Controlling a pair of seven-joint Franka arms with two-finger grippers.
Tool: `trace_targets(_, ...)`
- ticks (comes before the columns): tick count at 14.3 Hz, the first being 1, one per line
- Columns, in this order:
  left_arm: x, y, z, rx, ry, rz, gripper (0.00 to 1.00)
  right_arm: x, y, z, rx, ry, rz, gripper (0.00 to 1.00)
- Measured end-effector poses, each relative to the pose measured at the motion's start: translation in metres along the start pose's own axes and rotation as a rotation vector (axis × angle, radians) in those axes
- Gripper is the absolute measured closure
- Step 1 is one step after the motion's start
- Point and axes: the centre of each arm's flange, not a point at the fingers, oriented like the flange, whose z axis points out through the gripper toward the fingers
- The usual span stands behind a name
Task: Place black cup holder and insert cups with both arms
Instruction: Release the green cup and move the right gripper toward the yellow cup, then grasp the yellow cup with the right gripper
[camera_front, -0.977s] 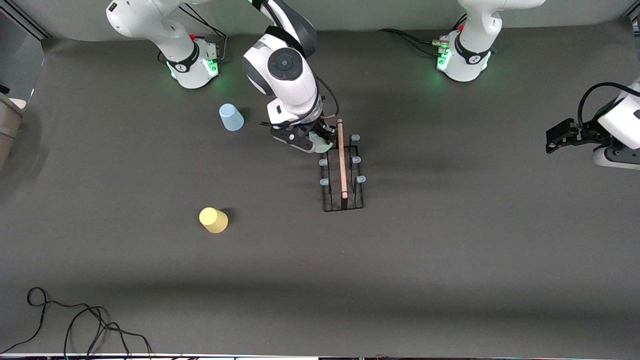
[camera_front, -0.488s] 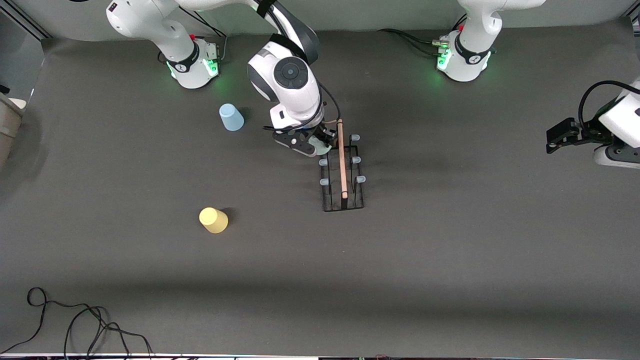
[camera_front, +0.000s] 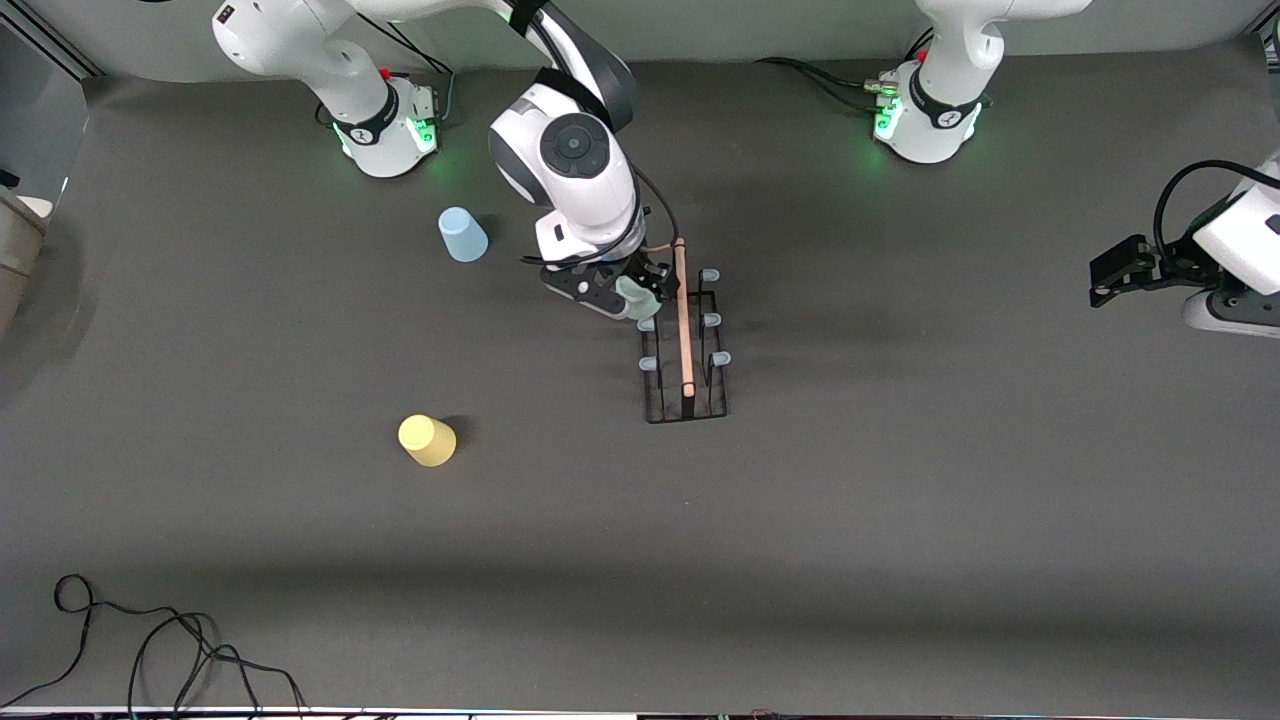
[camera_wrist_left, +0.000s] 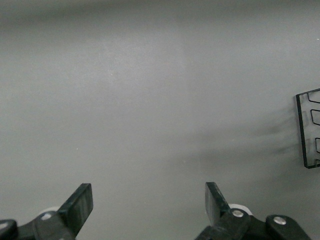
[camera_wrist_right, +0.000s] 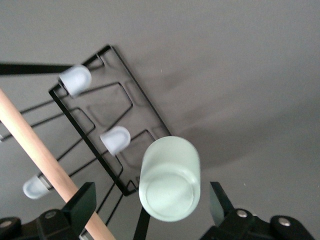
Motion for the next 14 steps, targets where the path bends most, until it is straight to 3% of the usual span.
trace_targets(3,0.000,0.000,0.000,0.000,0.000,0.000,0.00,0.053,0.014,-0.016,0.009,0.044,-0.060,0.00)
trace_targets(7,0.000,0.000,0.000,0.000,0.000,-0.001,0.00,0.143,0.055,-0.021,-0.032,0.093,-0.189,0.00)
trace_targets(11,0.000,-0.004,0.001,0.001,-0.001,-0.007,0.00,0.237,0.131,0.000,-0.106,0.052,-0.307,0.00)
trace_targets(14,0.001,-0.006,0.001,0.001,0.000,-0.009,0.00,0.285,0.182,0.014,-0.134,0.017,-0.356,0.00)
